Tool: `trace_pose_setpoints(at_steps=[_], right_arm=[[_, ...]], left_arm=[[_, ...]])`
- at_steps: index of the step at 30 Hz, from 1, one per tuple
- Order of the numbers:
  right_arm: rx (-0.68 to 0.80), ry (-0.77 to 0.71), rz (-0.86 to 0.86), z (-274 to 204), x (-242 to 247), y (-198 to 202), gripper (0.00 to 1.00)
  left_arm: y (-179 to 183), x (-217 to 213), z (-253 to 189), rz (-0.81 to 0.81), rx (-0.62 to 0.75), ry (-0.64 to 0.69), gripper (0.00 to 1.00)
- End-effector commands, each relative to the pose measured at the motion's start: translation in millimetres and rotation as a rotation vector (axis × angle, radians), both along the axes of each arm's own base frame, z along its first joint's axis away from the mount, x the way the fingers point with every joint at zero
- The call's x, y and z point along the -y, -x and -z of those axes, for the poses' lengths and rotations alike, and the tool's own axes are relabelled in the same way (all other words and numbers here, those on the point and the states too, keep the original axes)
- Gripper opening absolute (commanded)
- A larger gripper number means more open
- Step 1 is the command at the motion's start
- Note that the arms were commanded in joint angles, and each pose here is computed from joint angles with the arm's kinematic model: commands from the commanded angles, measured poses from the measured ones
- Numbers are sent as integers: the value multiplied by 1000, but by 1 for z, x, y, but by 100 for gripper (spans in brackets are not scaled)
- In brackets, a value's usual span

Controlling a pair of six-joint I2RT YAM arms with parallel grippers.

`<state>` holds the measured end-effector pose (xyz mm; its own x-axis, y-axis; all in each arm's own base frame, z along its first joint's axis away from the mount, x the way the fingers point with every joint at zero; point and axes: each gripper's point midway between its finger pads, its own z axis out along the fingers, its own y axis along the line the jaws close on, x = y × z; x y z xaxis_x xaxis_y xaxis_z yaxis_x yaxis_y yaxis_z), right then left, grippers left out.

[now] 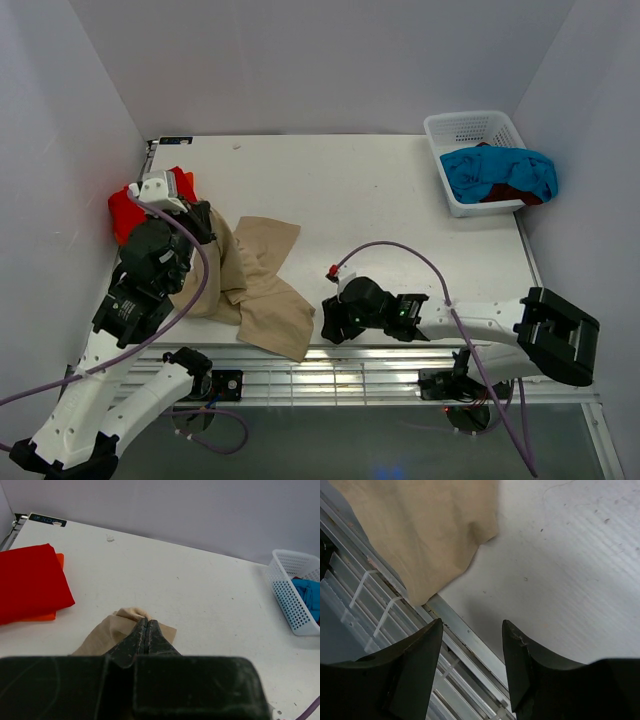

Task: Fold and stack the t-shirts
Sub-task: Flatten the tshirt out

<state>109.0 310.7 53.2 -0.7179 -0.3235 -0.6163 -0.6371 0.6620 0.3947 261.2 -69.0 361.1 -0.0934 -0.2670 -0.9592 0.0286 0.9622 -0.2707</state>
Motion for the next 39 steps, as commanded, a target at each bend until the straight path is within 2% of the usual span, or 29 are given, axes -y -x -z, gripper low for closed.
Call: trace_pose_setpoints(at_steps=[1, 16, 29, 30, 31, 33, 34, 35, 39], right_arm=[[-16, -120, -28, -12, -34, 9, 57], [-44, -141, -105, -7, -88, 34, 57], [-58, -42, -54, 18, -77, 34, 53], [-44, -40, -41, 16, -78, 31, 50], [-40, -31, -44, 17, -77, 32, 39], [-40, -20, -43, 20, -76, 32, 25], [-41, -14, -45, 22, -77, 32, 12], [-42, -8, -45, 24, -77, 32, 8], [-22, 25, -43, 27, -80, 33, 8]], left_arm=[[1, -6, -2, -27, 16, -7, 0], [4, -15, 9, -65, 4, -29, 0], [14, -25, -4, -81, 41, -26, 0], [16, -25, -5, -81, 43, -26, 0], [16, -26, -5, -82, 43, -26, 0], [19, -28, -7, -86, 54, -18, 0], [19, -28, -7, -87, 54, -18, 0], [20, -29, -8, -87, 56, -18, 0], [22, -31, -8, -93, 54, -25, 0]])
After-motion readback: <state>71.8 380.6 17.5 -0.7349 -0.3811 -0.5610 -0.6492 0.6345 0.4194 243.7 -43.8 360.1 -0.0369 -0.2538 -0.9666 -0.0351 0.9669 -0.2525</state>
